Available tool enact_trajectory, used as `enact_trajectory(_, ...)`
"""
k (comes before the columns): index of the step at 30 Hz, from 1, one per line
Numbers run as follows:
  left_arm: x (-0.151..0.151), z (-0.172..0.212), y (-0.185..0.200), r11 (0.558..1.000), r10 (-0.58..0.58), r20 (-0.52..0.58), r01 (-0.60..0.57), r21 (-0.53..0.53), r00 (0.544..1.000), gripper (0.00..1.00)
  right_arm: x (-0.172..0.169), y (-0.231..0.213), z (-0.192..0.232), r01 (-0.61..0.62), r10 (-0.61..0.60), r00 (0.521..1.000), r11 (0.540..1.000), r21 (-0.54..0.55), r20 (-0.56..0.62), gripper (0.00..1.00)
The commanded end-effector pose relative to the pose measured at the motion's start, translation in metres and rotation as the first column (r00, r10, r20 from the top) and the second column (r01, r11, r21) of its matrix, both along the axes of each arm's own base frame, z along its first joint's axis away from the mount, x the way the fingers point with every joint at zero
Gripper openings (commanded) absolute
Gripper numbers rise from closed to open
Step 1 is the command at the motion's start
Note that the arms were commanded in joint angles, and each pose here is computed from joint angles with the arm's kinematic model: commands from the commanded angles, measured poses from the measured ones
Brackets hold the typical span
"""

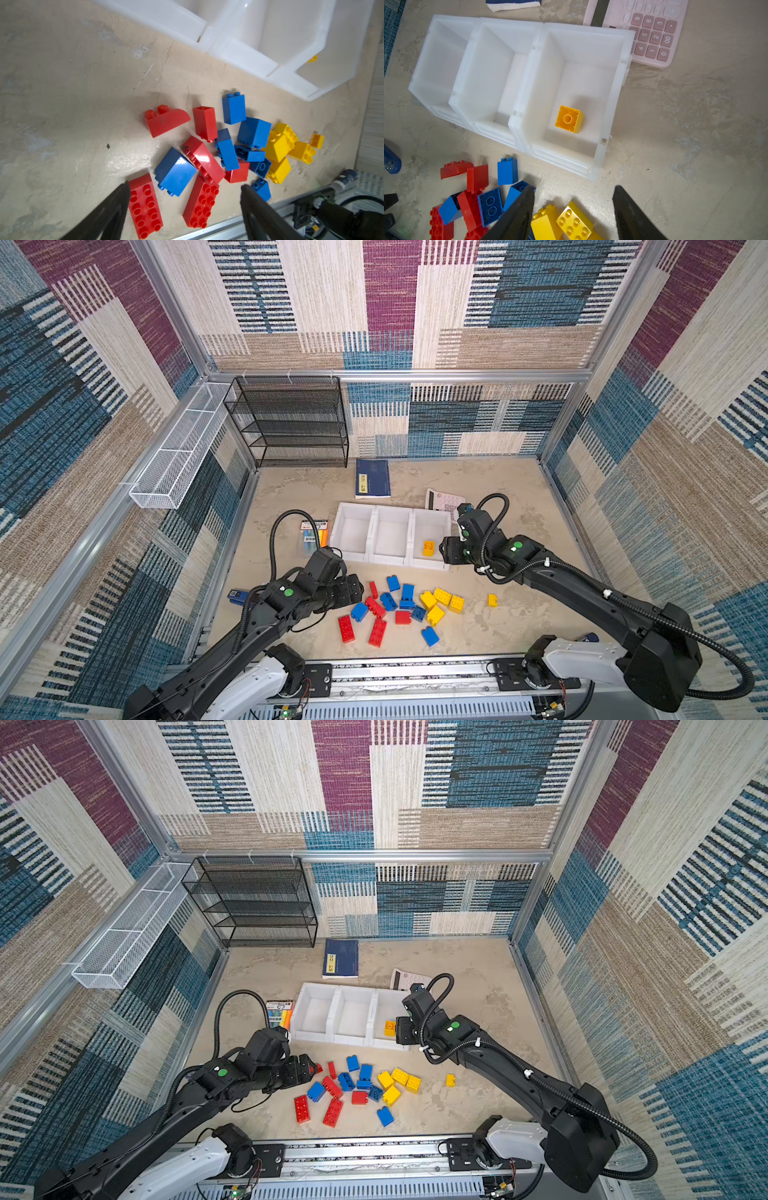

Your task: Sort the legos into containers by color

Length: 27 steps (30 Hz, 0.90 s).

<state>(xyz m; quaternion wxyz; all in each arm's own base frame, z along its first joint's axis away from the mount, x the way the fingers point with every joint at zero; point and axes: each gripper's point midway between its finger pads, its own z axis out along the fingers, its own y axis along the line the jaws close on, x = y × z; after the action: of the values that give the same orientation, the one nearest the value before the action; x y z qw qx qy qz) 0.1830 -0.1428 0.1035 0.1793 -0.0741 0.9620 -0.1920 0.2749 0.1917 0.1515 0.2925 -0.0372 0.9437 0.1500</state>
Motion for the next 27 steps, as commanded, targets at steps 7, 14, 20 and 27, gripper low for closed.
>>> enact_trajectory(7,0.013,-0.016,0.016,0.982,-0.013,0.021,0.009,0.189,1.0,0.86,-0.005,0.0,-0.004,0.02,-0.019,1.0,0.999,0.037,-0.01,0.65)
enact_trajectory(14,0.028,-0.031,0.003,0.955,-0.111,-0.043,0.118,0.274,0.993,0.84,0.0,0.008,-0.008,0.005,-0.004,1.0,0.999,0.037,-0.026,0.65)
enact_trajectory(20,0.039,-0.044,0.006,0.916,-0.137,-0.08,0.157,0.368,0.987,0.82,0.002,0.011,-0.005,0.001,0.0,1.0,0.999,0.051,-0.018,0.66)
enact_trajectory(27,0.05,-0.053,-0.002,0.887,-0.182,-0.121,0.216,0.407,0.976,0.77,-0.002,0.008,-0.008,0.014,-0.013,0.999,0.998,0.056,-0.029,0.66)
